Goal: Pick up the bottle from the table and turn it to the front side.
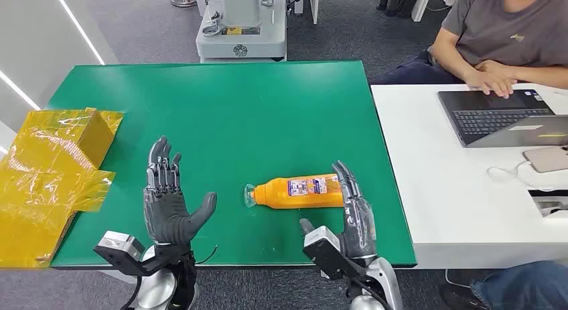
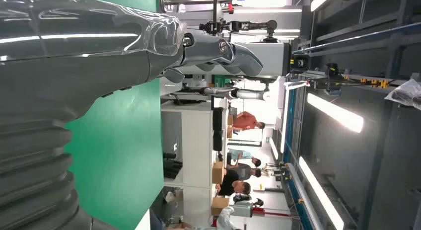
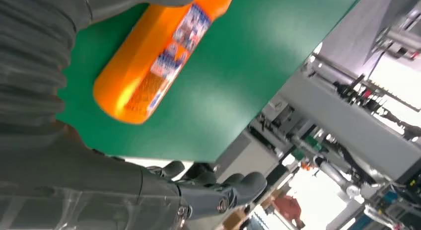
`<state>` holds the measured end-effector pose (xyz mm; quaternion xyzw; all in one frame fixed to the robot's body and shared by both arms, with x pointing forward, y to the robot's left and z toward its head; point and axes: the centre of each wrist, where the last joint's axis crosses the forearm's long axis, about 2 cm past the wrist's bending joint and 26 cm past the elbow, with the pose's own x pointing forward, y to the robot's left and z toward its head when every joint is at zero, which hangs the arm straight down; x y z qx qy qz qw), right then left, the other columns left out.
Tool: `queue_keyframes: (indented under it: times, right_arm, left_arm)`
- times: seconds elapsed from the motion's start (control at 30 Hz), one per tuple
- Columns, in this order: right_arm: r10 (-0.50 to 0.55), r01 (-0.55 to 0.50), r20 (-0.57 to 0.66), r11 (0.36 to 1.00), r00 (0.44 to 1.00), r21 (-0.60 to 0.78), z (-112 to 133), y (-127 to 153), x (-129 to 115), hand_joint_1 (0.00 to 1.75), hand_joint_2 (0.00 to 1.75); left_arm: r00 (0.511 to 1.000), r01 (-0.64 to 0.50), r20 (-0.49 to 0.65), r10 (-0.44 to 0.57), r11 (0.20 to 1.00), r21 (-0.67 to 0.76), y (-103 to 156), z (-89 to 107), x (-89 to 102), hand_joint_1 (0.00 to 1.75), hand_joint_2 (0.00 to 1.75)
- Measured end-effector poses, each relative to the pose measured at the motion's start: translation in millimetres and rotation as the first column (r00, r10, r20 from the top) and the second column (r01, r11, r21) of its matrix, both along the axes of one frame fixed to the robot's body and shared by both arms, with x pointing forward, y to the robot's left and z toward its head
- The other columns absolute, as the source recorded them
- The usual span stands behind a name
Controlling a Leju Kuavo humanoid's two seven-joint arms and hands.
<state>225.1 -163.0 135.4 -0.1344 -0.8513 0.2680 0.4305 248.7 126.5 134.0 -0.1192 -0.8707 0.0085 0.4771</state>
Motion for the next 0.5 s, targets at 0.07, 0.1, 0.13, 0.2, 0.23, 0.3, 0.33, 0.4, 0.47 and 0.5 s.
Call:
queue_keyframes:
  times: [0.07, 0.1, 0.13, 0.2, 0.23, 0.3, 0.33, 0.4, 0.47, 0.5]
  right_arm:
    - [-0.001, 0.001, 0.001, 1.0, 1.0, -0.006, 0, -2, 1, 0.0, 1.75]
    - [-0.002, 0.002, 0.003, 1.0, 1.0, -0.011, 0, -3, 2, 0.0, 1.75]
    - [-0.002, 0.002, 0.004, 1.0, 1.0, -0.015, 0, -4, 2, 0.0, 1.75]
    - [-0.003, 0.003, 0.007, 1.0, 1.0, -0.022, 0, -6, 3, 0.0, 1.75]
    - [-0.003, 0.003, 0.008, 1.0, 1.0, -0.024, 0, -6, 3, 0.0, 1.75]
    - [-0.005, 0.005, 0.01, 1.0, 1.0, -0.03, 0, -7, 4, 0.0, 1.75]
    - [-0.007, 0.008, 0.013, 0.999, 1.0, -0.038, 0, -8, 4, 0.0, 1.75]
    - [-0.016, 0.017, 0.015, 0.998, 1.0, -0.069, -1, -13, 6, 0.0, 1.75]
    - [-0.022, 0.023, 0.007, 0.992, 1.0, -0.121, -2, -23, 10, 0.0, 1.75]
    - [-0.021, 0.021, 0.0, 0.988, 1.0, -0.155, -3, -30, 13, 0.0, 1.75]
  left_arm:
    - [1.0, 0.001, 0.001, -0.001, 1.0, 0.0, 0, 0.1, 0.1, 0.0, 1.75]
    - [1.0, 0.001, 0.001, -0.001, 1.0, 0.0, 0, 0.2, 0.2, 0.0, 1.75]
    - [1.0, 0.002, 0.002, -0.002, 1.0, 0.0, 0, 0.2, 0.2, 0.0, 1.75]
    - [1.0, 0.002, 0.002, -0.002, 1.0, 0.0, 0, 0.2, 0.2, 0.0, 1.75]
    - [1.0, 0.002, 0.002, -0.002, 1.0, 0.0, 0, 0.2, 0.2, 0.0, 1.75]
    - [1.0, 0.002, 0.002, -0.002, 1.0, 0.0, 0, 0.2, 0.3, 0.0, 1.75]
    - [1.0, 0.004, 0.003, -0.004, 1.0, 0.0, 0, 0.3, 0.2, 0.0, 1.75]
    - [1.0, 0.011, 0.008, -0.011, 1.0, -0.001, 0, 0.3, 0.3, 0.0, 1.75]
    - [1.0, 0.023, 0.017, -0.023, 1.0, -0.003, 0, 0.2, 0.4, 0.0, 1.75]
    - [0.999, 0.029, 0.023, -0.029, 1.0, -0.003, 0, 0.1, 0.8, 0.0, 1.75]
